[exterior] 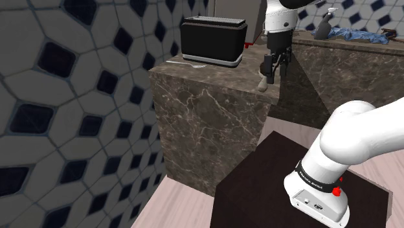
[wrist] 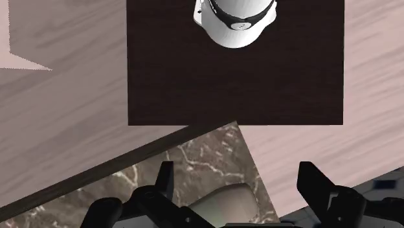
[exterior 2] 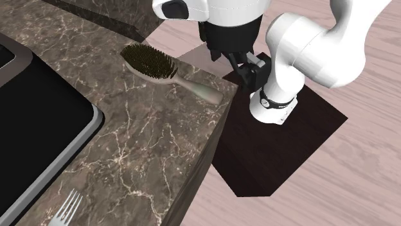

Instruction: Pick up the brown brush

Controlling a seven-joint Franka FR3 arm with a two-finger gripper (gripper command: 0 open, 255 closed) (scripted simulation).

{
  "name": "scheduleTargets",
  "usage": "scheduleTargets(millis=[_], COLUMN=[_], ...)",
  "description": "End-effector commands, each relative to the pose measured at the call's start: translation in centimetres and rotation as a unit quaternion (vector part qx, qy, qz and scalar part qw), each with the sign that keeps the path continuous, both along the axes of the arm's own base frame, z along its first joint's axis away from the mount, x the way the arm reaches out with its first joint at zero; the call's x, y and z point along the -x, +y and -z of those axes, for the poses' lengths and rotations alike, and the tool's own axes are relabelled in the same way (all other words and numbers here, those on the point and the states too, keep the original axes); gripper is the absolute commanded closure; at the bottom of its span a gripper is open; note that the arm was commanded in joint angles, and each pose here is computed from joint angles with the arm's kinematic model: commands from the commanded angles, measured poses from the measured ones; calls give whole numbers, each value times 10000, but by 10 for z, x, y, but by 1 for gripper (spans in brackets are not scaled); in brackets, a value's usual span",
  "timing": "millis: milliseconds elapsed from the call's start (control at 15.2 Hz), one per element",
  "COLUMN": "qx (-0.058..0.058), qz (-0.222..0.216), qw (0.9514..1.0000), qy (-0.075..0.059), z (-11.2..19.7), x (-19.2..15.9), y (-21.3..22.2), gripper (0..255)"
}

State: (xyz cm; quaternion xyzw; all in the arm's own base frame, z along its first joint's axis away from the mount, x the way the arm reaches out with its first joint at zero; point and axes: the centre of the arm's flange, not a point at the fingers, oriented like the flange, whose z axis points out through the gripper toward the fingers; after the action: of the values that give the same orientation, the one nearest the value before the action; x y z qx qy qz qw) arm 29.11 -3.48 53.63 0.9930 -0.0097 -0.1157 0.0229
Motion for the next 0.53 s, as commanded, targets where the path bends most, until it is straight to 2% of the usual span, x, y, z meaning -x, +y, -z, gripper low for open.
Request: scheduleTargets(millis=[0,66,132,198,264,330,396,462], qx=[0,82,163,245,325,405,484,561], qz=[0,442,882,1321,1756,2186,2611,3029], qw=[10000,9987,9949,9885,9796,9682,9543,9379], qy=[0,-232,-464,-695,-923,-1150,-1373,-1593], z=[0,1,3,3,4,4,4,4], x=[0,-5,-9,-12,-15,-18,-19,-20], y=[0,-7,-14,-21,-29,-37,-46,-54], gripper=[0,0,0,0,0,0,0,0])
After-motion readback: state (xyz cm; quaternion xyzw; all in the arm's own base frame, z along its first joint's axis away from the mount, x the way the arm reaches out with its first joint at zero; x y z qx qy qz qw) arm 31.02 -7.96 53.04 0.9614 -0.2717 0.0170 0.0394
